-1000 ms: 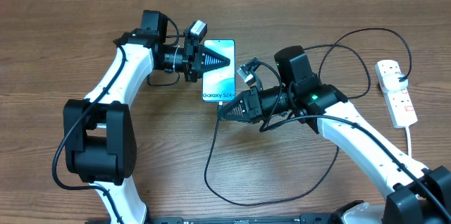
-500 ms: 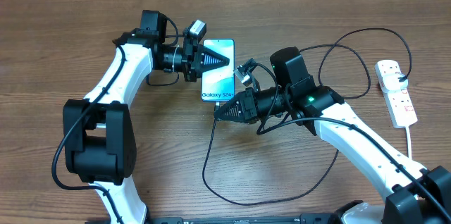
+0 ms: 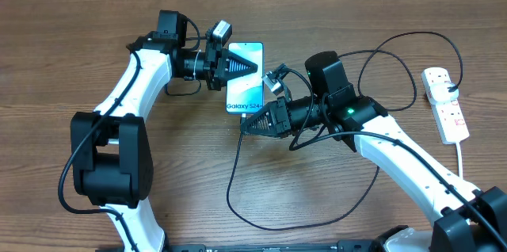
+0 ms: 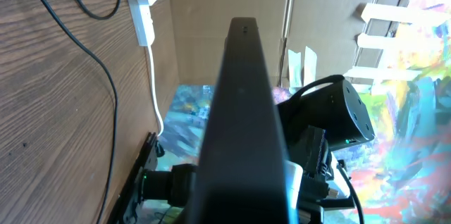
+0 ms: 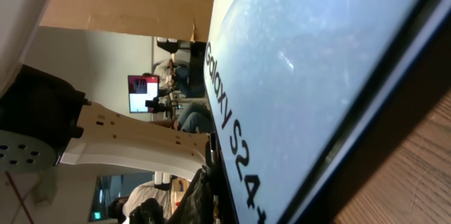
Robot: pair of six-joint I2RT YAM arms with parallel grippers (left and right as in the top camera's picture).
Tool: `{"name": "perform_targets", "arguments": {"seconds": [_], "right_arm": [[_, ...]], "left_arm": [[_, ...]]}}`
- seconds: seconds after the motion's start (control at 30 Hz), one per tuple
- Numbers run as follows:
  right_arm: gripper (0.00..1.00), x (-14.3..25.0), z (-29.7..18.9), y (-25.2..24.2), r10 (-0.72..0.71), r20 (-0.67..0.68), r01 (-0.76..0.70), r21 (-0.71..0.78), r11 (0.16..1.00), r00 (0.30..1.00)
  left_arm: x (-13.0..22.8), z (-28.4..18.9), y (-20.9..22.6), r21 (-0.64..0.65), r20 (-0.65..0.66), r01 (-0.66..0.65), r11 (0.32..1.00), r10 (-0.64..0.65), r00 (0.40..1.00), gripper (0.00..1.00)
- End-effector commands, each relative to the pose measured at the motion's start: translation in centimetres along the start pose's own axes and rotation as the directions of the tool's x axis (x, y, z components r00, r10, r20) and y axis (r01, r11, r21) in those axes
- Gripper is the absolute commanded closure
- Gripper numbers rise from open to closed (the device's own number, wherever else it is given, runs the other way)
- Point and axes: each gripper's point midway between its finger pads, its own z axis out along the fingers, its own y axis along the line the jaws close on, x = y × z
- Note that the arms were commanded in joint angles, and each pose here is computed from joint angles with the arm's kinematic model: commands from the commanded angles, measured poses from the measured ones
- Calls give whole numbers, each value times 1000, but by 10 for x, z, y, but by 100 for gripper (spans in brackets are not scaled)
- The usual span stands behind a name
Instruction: Plug charger to phone and switch on socket
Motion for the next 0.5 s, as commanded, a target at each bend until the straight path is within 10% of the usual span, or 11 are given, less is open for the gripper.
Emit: {"name": "perform_targets", "arguments": {"seconds": [0.0,0.47], "right_arm": [[96,-1,-1,18,-52,-9,51,-37,998,999],[96,2,0,21,-50,-28,48,-56,997,998]], "left_arm": [[4,5,-16,37,-21,-49,998,50,999,96],[4,5,-16,35,-24,24,999,-23,999,96]]}}
